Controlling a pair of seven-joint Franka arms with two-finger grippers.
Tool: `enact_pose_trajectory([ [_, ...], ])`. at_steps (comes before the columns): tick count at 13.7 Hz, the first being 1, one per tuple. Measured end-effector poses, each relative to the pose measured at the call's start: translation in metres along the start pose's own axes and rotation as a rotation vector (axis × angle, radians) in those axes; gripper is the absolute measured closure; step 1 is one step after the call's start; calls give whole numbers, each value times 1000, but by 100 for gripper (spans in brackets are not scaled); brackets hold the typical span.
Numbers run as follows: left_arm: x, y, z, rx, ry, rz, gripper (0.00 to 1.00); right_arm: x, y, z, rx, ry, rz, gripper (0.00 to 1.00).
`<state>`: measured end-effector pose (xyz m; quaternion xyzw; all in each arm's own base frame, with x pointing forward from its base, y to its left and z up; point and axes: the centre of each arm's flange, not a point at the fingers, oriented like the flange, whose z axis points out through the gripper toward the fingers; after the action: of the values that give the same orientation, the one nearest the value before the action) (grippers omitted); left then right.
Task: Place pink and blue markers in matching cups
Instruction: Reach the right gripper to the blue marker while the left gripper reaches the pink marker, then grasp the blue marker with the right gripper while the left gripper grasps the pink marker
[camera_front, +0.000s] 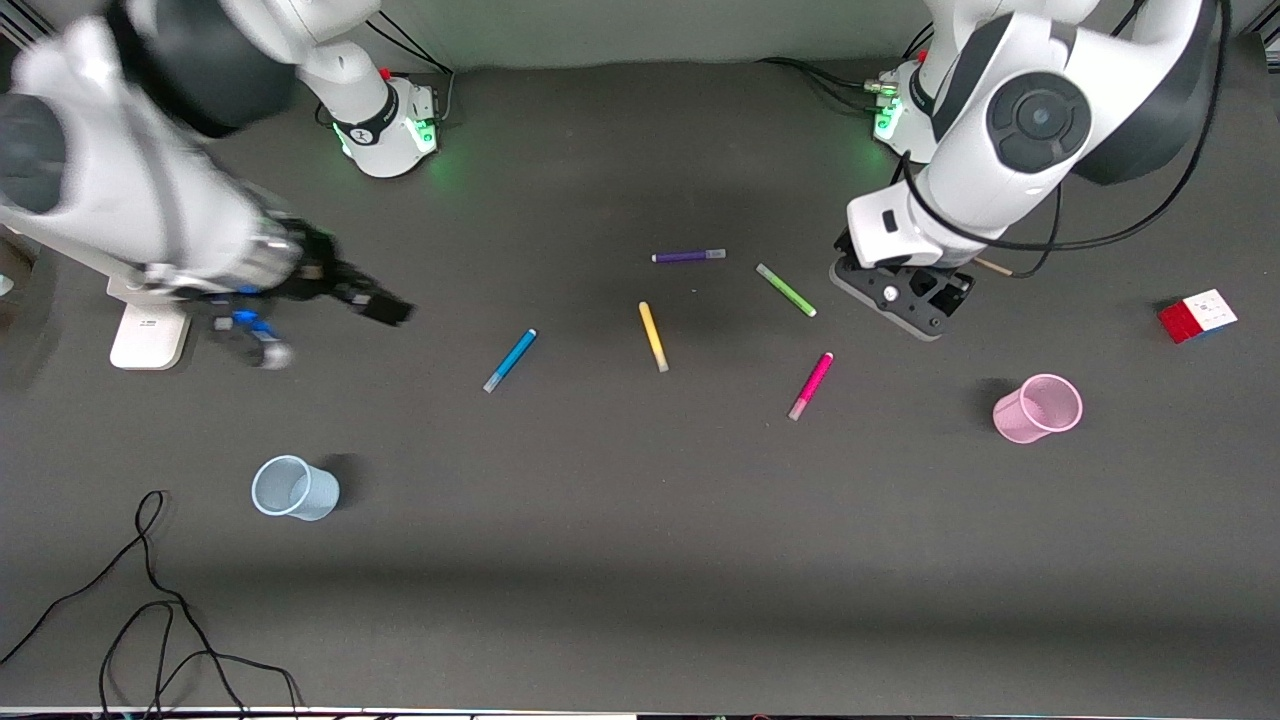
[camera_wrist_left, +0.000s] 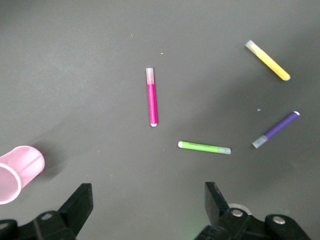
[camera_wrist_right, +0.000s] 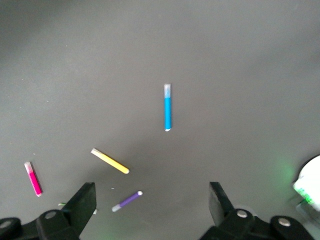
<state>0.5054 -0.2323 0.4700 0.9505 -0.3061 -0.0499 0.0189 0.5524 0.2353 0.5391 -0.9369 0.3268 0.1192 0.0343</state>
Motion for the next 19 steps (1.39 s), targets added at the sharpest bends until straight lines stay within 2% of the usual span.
enact_pose_trajectory([
  [5,-10,2,84,19,58,6,0,-22,-39,53,-58,0,121,0],
  [8,-22,13,134,34,105,25,0,-8,-48,101,-69,8,149,0],
  [13,-20,14,209,38,109,41,0,24,-48,179,-81,30,197,0],
  [17,-14,13,263,32,105,44,0,41,-49,238,-122,32,223,0],
  [19,-13,11,278,36,108,48,0,38,-44,271,-107,25,238,1],
])
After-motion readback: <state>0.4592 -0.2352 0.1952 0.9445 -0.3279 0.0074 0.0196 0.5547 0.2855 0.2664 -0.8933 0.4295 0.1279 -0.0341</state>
